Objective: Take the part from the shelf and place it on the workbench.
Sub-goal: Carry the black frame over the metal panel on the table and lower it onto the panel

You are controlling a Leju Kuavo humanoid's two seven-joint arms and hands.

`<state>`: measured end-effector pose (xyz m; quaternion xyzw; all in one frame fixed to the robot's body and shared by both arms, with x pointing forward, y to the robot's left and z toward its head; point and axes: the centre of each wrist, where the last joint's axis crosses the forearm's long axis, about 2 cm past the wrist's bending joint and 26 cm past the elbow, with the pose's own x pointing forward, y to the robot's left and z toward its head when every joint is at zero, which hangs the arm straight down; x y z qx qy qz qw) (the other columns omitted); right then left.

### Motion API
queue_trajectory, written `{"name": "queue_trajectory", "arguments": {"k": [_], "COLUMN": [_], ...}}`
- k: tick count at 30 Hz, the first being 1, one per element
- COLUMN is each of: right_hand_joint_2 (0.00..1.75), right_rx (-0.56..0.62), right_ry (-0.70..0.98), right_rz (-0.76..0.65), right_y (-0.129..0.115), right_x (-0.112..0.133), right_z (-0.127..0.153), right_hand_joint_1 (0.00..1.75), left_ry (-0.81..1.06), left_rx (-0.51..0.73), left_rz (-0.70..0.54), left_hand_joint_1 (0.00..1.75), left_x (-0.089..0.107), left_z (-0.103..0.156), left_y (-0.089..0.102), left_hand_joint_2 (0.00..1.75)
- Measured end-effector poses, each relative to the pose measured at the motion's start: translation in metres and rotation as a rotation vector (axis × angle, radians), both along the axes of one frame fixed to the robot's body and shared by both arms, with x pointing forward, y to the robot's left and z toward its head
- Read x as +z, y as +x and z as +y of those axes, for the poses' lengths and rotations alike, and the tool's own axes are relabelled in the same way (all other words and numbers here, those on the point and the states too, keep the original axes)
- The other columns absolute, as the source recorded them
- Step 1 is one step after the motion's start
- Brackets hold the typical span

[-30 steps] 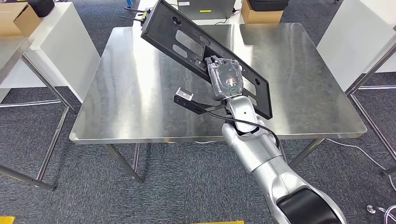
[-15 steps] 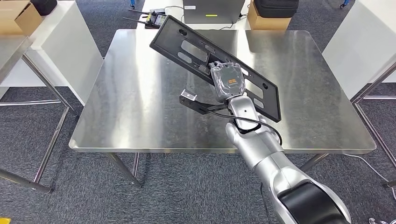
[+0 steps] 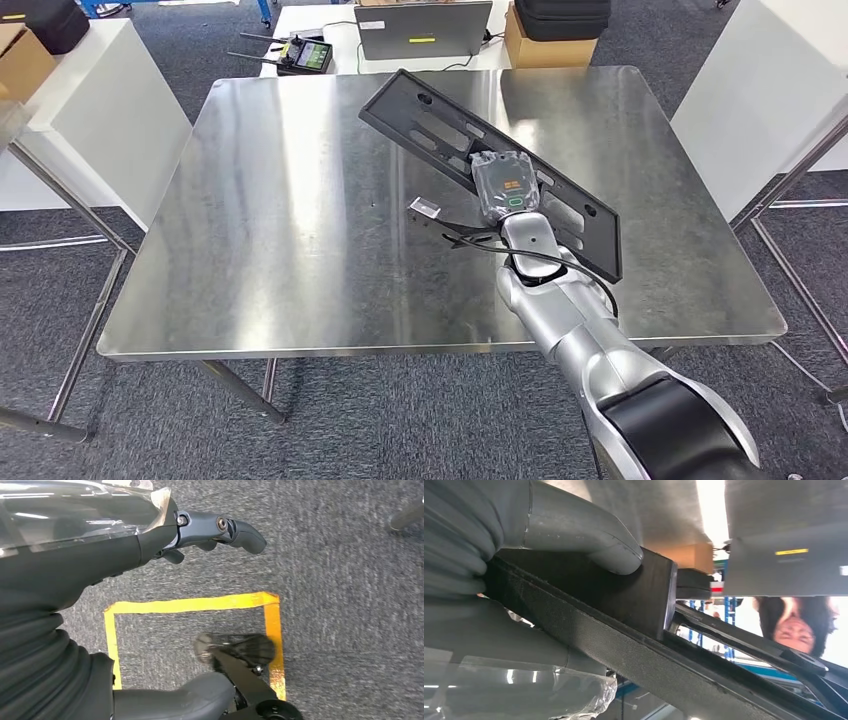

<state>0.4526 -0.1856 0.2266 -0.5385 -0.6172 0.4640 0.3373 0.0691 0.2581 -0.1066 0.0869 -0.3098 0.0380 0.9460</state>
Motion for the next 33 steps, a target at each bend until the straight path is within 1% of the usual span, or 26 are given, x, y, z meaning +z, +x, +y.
{"name": "queue_trajectory", "arguments": {"k": [5, 8, 11, 14, 17, 19, 22, 26, 30, 33], "right_hand_joint_2": [1.75, 1.75, 1.75, 1.75, 1.75, 1.75, 1.75, 1.75, 0.0, 0.0], "right_rx": [-0.009, 0.019, 0.092, 0.184, 0.257, 0.305, 0.383, 0.434, 0.438, 0.418], "right_ry": [-0.001, 0.019, 0.051, 0.061, 0.057, 0.051, 0.042, 0.031, 0.022, -0.005], "right_rz": [0.006, 0.011, 0.007, 0.022, 0.05, 0.066, 0.09, 0.118, 0.132, 0.138], "right_y": [0.003, 0.003, 0.004, 0.001, -0.003, -0.005, -0.007, -0.01, -0.011, -0.012], "right_x": [-0.001, -0.007, -0.015, -0.029, -0.042, -0.047, -0.05, -0.051, -0.052, -0.052], "right_z": [-0.007, -0.016, -0.033, -0.051, -0.06, -0.058, -0.044, -0.024, -0.015, -0.012], "right_hand_joint_1": [1.75, 1.75, 1.75, 1.75, 1.75, 1.75, 1.75, 1.75, 0.0, 0.0], "left_ry": [-0.002, -0.01, -0.019, -0.029, -0.032, -0.033, -0.033, -0.031, -0.026, -0.013], "left_rx": [0.002, -0.001, -0.017, -0.038, -0.041, -0.038, -0.036, -0.035, -0.036, -0.043], "left_rz": [-0.004, -0.003, -0.011, -0.02, -0.021, -0.021, -0.021, -0.022, -0.014, 0.002], "left_hand_joint_1": [0.0, 0.0, 0.0, 0.0, 0.0, 0.0, 0.0, 0.0, 0.0, 0.0], "left_x": [0.0, 0.0, 0.0, 0.0, 0.0, 0.0, 0.0, 0.0, 0.0, 0.0], "left_z": [0.001, 0.001, 0.0, -0.001, -0.001, -0.001, 0.0, 0.002, 0.004, 0.004], "left_y": [0.001, 0.0, 0.0, 0.0, 0.0, 0.0, 0.0, 0.0, 0.0, 0.0], "left_hand_joint_2": [1.75, 1.75, 1.75, 1.75, 1.75, 1.75, 1.75, 1.75, 1.75, 1.75]}}
